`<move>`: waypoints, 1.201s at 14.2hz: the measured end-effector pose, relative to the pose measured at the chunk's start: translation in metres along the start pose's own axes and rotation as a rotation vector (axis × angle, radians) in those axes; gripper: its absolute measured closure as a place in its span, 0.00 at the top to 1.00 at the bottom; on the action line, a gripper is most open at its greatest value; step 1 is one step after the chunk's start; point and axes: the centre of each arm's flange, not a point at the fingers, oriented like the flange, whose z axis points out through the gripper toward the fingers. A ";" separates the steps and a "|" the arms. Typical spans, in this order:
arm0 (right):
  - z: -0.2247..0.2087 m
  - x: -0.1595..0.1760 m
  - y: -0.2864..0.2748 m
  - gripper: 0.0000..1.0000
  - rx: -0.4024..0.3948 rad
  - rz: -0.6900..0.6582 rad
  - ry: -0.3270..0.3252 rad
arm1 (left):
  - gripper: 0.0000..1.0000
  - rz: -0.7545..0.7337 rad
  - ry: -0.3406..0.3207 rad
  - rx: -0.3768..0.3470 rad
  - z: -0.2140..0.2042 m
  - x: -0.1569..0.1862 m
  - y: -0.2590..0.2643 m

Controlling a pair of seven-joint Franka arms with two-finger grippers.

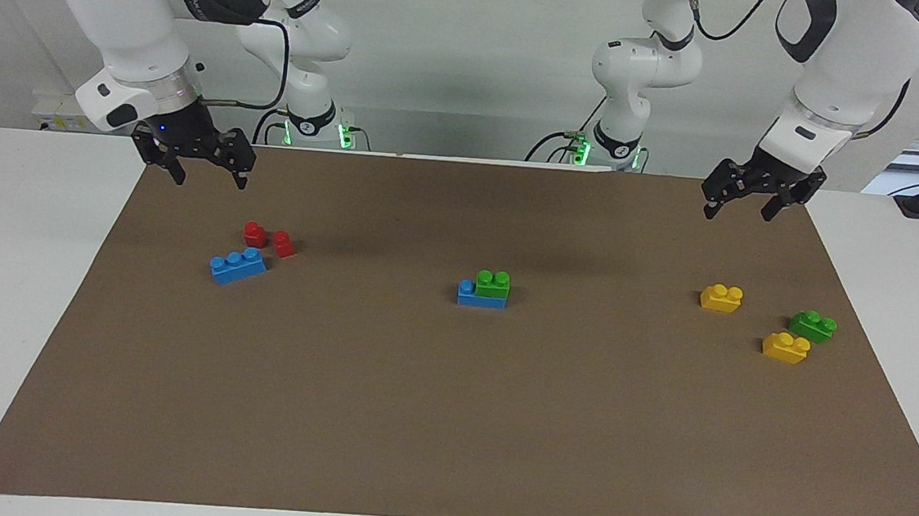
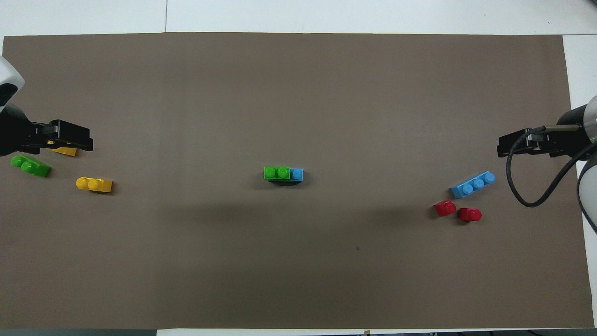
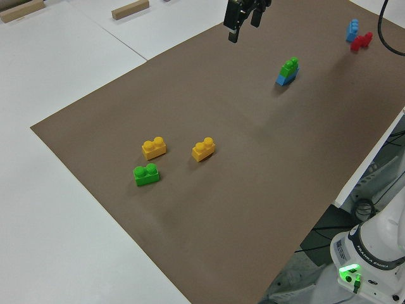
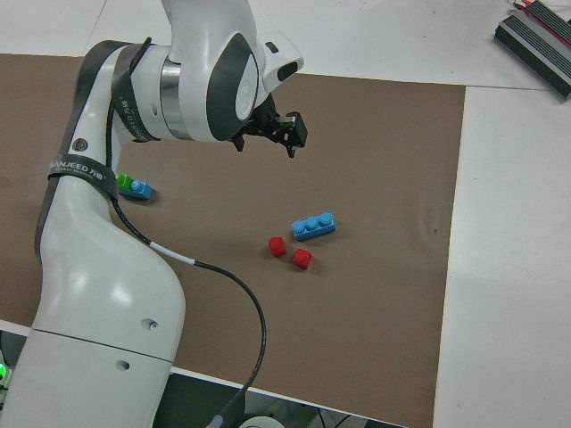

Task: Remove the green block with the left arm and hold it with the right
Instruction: 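Move the left gripper and the right gripper toward the joined bricks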

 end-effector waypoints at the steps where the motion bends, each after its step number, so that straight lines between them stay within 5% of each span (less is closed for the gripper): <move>1: 0.000 0.000 0.000 1.00 0.000 0.000 0.000 | 1.00 0.000 0.000 0.000 0.000 0.000 0.000; 9: 0.000 -0.002 -0.003 1.00 -0.001 0.037 -0.010 | 1.00 0.000 0.003 0.000 0.000 0.000 0.000; 13: 0.005 -0.005 -0.036 1.00 0.010 0.312 -0.022 | 1.00 -0.036 0.010 -0.002 0.001 0.001 0.002; 17: 0.025 -0.003 -0.087 1.00 0.115 0.712 -0.072 | 1.00 -0.218 0.035 -0.011 0.015 0.001 0.024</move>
